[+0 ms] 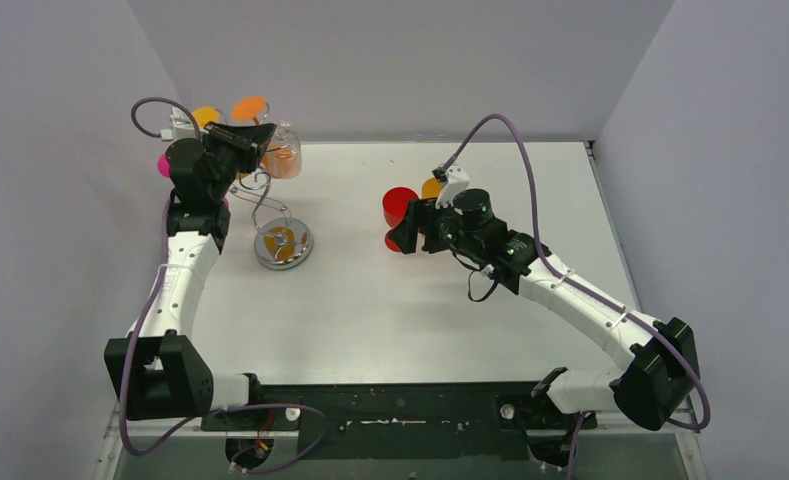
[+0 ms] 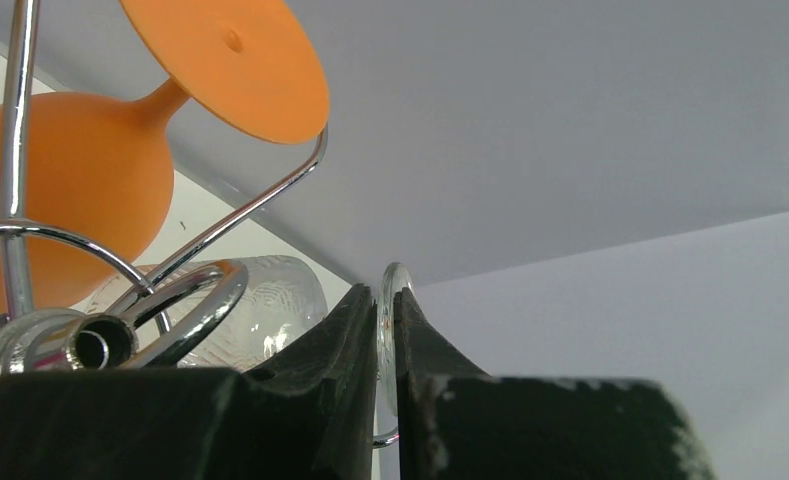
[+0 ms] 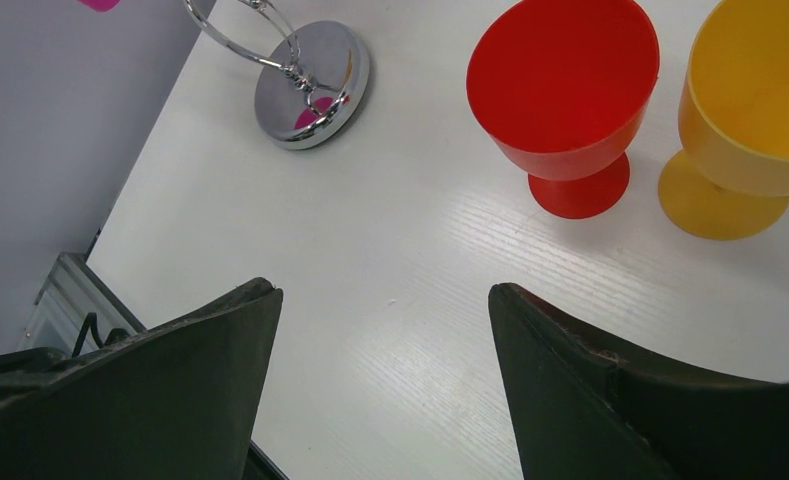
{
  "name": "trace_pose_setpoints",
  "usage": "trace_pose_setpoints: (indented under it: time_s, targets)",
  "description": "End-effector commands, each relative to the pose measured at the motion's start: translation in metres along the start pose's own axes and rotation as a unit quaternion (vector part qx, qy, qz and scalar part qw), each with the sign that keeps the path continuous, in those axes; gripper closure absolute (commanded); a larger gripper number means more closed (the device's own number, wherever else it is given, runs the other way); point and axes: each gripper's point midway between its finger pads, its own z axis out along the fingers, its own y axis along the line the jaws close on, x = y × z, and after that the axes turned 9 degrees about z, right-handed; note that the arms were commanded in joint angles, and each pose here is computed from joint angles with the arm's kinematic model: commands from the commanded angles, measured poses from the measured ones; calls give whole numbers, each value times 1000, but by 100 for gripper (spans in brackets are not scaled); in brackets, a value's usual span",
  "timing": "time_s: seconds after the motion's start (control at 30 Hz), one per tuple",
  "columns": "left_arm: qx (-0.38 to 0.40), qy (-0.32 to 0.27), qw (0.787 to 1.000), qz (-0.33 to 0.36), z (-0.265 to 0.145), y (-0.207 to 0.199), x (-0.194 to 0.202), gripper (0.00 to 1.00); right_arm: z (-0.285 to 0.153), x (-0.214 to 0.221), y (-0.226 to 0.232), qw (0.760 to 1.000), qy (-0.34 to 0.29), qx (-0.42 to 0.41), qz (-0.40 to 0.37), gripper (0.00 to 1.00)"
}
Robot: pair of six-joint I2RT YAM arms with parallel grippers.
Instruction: Take the wine glass off the wine glass rack
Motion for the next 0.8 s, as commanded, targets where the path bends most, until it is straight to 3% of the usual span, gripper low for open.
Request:
trace_pose_setpoints:
  time_s: [0.0,0.43,0.77]
  targets:
    - [67,-34,997,33,-2,-37,-25,100,-3,-22,15,999,-35,-23,3,22]
    - [72,69,988,120,-7,-37,9,100,6,-54,55,994,-60,-93,-13,22]
    - [76,102,984,124,-1,-25,23,100,4,-75,75,989,-82,-124,-15,22]
